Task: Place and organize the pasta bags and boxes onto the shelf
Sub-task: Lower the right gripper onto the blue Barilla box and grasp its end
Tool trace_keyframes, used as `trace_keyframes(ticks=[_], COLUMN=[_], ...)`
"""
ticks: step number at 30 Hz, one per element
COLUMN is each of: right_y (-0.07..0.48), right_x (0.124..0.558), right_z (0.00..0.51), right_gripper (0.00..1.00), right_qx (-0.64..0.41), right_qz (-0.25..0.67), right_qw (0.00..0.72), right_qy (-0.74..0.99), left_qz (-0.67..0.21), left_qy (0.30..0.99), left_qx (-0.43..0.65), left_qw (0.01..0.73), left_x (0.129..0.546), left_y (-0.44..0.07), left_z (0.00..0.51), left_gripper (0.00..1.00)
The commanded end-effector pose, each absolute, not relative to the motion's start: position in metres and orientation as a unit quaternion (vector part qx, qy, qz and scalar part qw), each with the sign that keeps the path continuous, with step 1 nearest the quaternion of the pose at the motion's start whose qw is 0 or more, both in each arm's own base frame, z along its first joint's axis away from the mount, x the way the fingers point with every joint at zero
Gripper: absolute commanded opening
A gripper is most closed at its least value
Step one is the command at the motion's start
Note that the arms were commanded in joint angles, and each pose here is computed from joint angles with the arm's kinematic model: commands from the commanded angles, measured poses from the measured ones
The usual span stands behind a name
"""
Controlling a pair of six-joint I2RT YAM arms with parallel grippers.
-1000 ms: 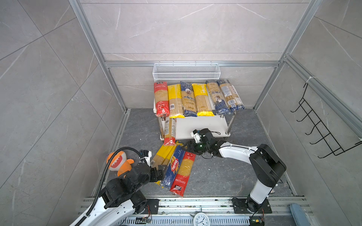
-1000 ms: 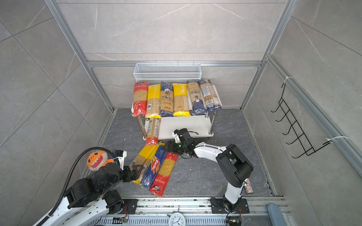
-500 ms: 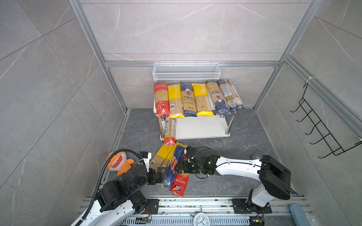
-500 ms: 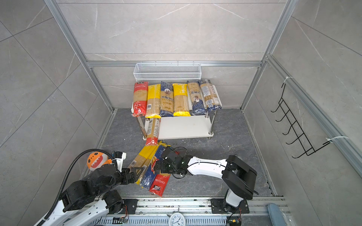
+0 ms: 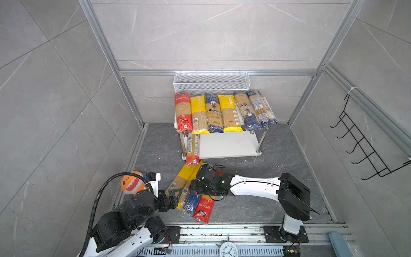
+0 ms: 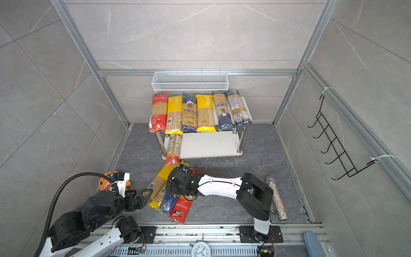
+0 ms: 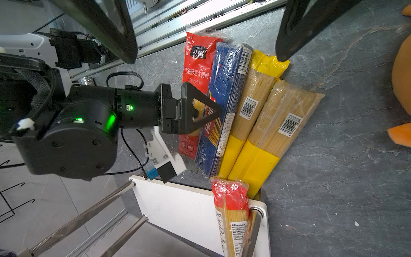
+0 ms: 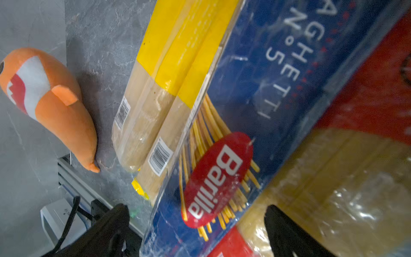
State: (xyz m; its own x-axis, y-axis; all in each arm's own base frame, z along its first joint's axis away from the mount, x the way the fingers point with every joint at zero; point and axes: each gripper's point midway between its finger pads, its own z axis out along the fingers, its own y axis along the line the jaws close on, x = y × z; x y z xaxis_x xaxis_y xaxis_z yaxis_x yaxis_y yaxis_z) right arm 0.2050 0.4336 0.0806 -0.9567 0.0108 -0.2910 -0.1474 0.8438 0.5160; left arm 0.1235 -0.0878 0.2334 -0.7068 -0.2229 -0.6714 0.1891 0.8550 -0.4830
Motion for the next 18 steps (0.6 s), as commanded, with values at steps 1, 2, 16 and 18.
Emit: trace_keyframes(ticks=[1,2,16,18], right_y=[0.428,0.429,0.435,0.431], right_x=[0.203,0.202,0.193,0.191], right_z=[0.053,0.047,0.011,0.015], right_gripper=[0.97,0.97,0.45,0.38], right_qx=[-0.009,-0.004,0.015,0.013], right_qz=[0.225,0.219,0.202,0.202], right_qw=[0.115,0.108,0.073,0.077], right_qy=[0.967,0.97,0.976,0.976], left_qz=[-0.265,-0.266,-0.269,-0.268], left_qy=[0.877,0.876,0.872,0.873], left_qx=[-0.001,0.0,0.005,0.003], left_qw=[0.4,0.402,0.408,0.408], left_x=[0.123,0.123,0.119,0.118], left_y=[-0.083,-0.083,-0.078,-0.076], left_z=[0.243,0.245,0.249,0.248], left_gripper=[1.0,1.0,1.0,1.0])
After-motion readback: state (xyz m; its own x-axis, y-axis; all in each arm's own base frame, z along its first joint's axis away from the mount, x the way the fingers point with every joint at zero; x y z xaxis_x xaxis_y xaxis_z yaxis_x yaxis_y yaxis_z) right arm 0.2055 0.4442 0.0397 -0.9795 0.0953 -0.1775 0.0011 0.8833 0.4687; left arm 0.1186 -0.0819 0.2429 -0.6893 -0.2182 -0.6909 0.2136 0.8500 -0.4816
